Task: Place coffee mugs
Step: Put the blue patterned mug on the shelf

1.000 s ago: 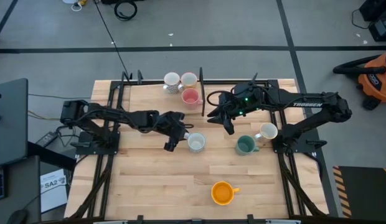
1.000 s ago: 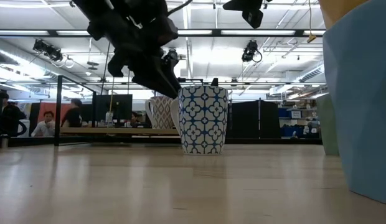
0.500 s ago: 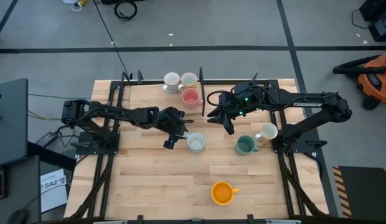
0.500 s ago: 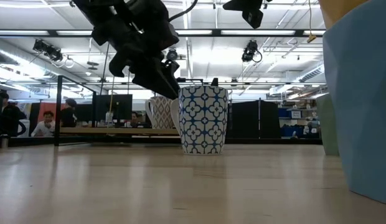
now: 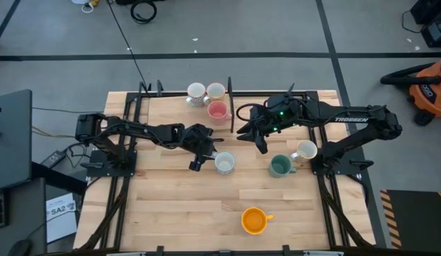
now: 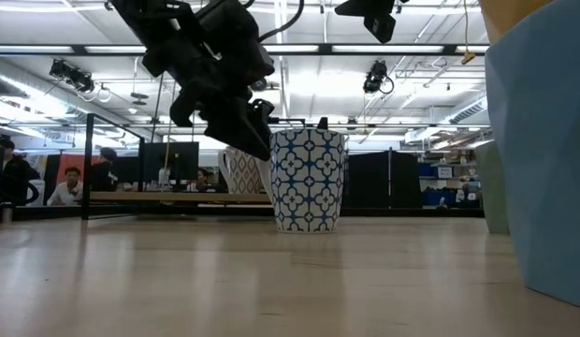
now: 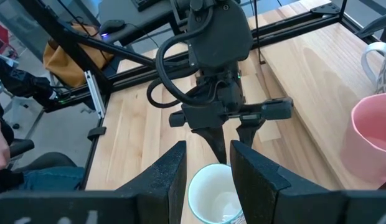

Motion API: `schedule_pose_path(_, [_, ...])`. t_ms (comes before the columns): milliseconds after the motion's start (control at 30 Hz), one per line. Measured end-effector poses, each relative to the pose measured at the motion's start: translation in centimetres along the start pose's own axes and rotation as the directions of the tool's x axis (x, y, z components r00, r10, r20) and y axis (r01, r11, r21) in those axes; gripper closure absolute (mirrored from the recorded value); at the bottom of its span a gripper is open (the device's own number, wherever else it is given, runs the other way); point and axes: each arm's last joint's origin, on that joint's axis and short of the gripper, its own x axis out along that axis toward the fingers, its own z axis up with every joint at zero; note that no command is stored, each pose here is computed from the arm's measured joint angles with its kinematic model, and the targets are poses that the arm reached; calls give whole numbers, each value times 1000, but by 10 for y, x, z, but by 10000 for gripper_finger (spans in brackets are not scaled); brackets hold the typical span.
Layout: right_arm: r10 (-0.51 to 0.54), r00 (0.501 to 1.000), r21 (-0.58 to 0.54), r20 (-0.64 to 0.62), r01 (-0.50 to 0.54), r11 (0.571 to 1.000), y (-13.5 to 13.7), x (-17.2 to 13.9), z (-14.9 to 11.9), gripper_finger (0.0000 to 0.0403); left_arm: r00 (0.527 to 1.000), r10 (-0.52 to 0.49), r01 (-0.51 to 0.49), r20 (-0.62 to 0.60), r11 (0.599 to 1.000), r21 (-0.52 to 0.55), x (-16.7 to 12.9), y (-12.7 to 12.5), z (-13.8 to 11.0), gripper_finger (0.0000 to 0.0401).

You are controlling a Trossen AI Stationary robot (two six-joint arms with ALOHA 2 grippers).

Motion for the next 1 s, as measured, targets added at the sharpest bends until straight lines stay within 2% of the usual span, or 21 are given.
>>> schedule_pose_path(233, [0, 1000, 0, 0, 0, 1000, 0, 0, 0, 275, 999, -44, 44, 20, 999, -4, 0, -2, 1, 261])
schedule_pose_path(600, [0, 1000, 0, 0, 0, 1000, 0, 0, 0, 275, 999, -45, 45, 14, 999, -7, 0, -2, 0, 317])
schedule_pose_path(1000, [0, 1000, 0, 1, 0, 1000, 0, 0, 0, 275, 1000, -17, 16, -12, 998, -67, -1, -2, 0, 320])
